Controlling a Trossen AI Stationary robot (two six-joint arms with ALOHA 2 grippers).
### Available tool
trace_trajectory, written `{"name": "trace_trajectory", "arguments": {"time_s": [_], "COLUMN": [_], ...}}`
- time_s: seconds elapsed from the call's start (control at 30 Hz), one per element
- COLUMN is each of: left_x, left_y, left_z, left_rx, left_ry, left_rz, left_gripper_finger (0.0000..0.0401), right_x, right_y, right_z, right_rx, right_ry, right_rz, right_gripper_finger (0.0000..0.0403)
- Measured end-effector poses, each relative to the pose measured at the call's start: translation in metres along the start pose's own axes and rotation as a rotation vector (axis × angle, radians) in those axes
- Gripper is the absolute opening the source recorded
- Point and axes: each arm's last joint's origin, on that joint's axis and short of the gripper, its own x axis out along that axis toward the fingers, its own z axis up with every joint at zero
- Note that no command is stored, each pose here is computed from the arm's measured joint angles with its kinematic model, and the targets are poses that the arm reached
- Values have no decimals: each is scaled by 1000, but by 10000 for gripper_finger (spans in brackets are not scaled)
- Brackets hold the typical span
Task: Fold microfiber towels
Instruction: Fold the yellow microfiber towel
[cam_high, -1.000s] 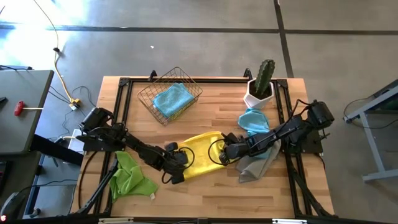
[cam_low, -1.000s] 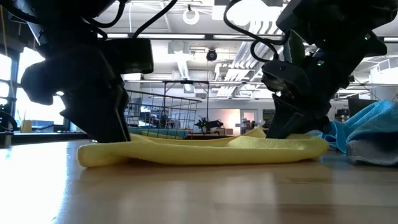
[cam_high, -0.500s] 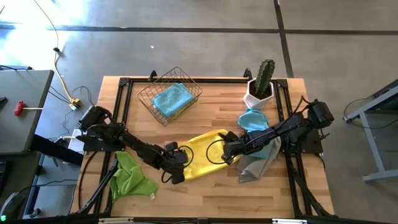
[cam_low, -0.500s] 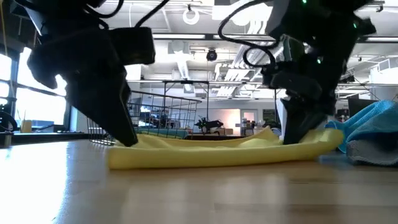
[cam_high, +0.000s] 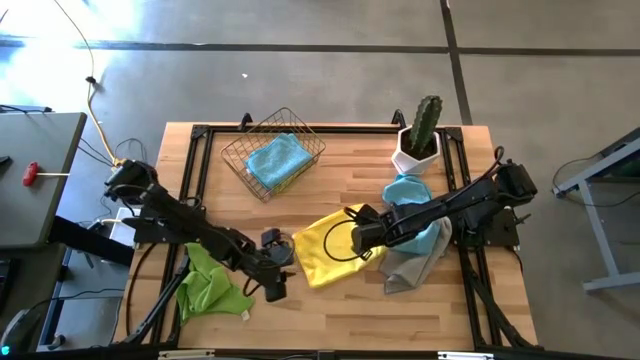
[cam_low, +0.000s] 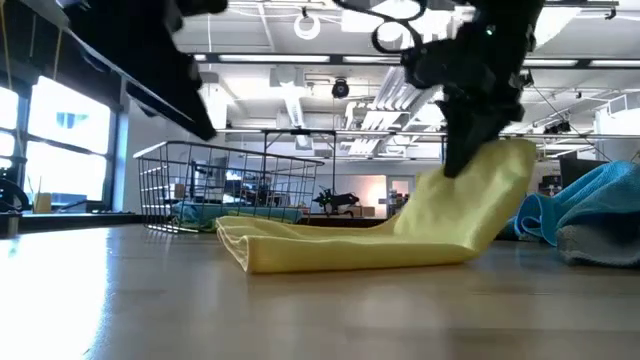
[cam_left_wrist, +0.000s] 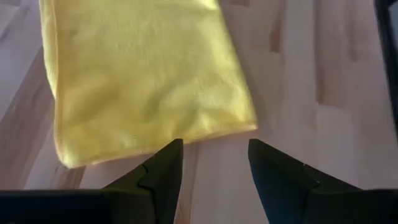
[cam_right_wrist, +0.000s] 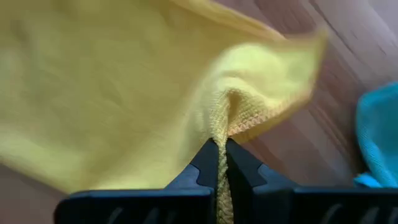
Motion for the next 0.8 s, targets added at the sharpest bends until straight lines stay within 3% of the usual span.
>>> {"name": "trace_trajectory", "arguments": {"time_s": [0.33, 0.6, 0.8], "left_x": [-38, -39, -39], "left_y": [-9, -9, -3], "left_z": [-8, -16, -21], "left_rx": [62, 89, 118], "left_ry": [-18, 20, 40], "left_rz": [-26, 17, 106], "left_gripper_finger": [172, 172, 172], "right_x": [4, 25, 22], "right_y": [29, 50, 78], "right_z": [16, 21, 33], "right_rx": [56, 74, 29], "right_ry": [-139, -166, -188], "right_rz": [252, 300, 333], "right_gripper_finger": [1, 0, 0]}}
